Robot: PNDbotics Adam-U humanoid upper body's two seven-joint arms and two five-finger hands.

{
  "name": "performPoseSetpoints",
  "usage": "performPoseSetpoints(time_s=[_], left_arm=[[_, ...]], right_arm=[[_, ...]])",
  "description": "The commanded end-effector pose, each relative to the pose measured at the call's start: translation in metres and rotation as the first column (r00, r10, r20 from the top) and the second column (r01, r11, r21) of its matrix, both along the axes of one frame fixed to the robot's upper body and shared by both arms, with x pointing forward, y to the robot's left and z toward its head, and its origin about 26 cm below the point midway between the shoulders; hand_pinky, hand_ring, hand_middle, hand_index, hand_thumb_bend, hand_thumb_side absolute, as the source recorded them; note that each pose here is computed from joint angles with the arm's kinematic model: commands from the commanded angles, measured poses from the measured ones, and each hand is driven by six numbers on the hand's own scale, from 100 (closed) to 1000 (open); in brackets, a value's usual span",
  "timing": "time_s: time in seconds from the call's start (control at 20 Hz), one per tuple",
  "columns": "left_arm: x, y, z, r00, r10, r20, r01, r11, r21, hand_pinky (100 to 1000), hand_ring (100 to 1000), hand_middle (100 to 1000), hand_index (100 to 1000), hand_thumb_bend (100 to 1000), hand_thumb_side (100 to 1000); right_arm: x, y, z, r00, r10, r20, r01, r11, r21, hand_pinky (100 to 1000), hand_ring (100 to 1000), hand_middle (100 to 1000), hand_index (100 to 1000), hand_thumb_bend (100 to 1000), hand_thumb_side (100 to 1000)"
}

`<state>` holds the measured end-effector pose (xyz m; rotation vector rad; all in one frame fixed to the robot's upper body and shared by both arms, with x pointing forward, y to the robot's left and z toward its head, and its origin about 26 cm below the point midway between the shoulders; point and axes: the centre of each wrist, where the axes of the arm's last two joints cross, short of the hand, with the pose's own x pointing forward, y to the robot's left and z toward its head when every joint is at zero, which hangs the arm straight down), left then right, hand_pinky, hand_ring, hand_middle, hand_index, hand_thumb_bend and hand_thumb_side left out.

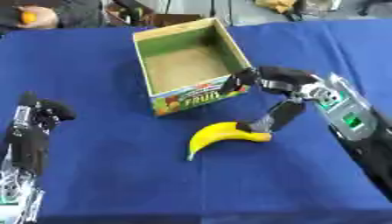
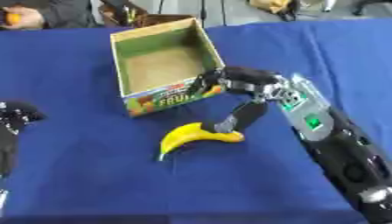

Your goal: Pick up objects on the table and place them in the box.

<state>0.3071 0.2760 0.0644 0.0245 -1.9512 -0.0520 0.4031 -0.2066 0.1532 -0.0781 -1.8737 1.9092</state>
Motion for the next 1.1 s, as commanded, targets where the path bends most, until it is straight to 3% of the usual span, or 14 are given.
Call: performPoseSetpoints(time_s=[0.05, 1.1], left_arm=[[0.001, -0.002, 0.008, 1.0, -0.017, 0.024, 0.017, 1.0, 0.004, 640, 555, 520, 545, 201, 947], [0.002, -0.004, 0.008, 0.999, -0.026, 0.026, 0.026, 1.0, -0.001, 641, 554, 519, 544, 198, 950]], right_arm=[[0.003, 0.004, 0.007, 0.999, 0.015, 0.047, -0.014, 0.999, -0.032, 740, 827, 755, 866, 328, 518], [0.014, 0.017, -0.028, 0.995, 0.012, 0.097, -0.001, 0.993, -0.121, 648, 763, 687, 814, 339, 505]])
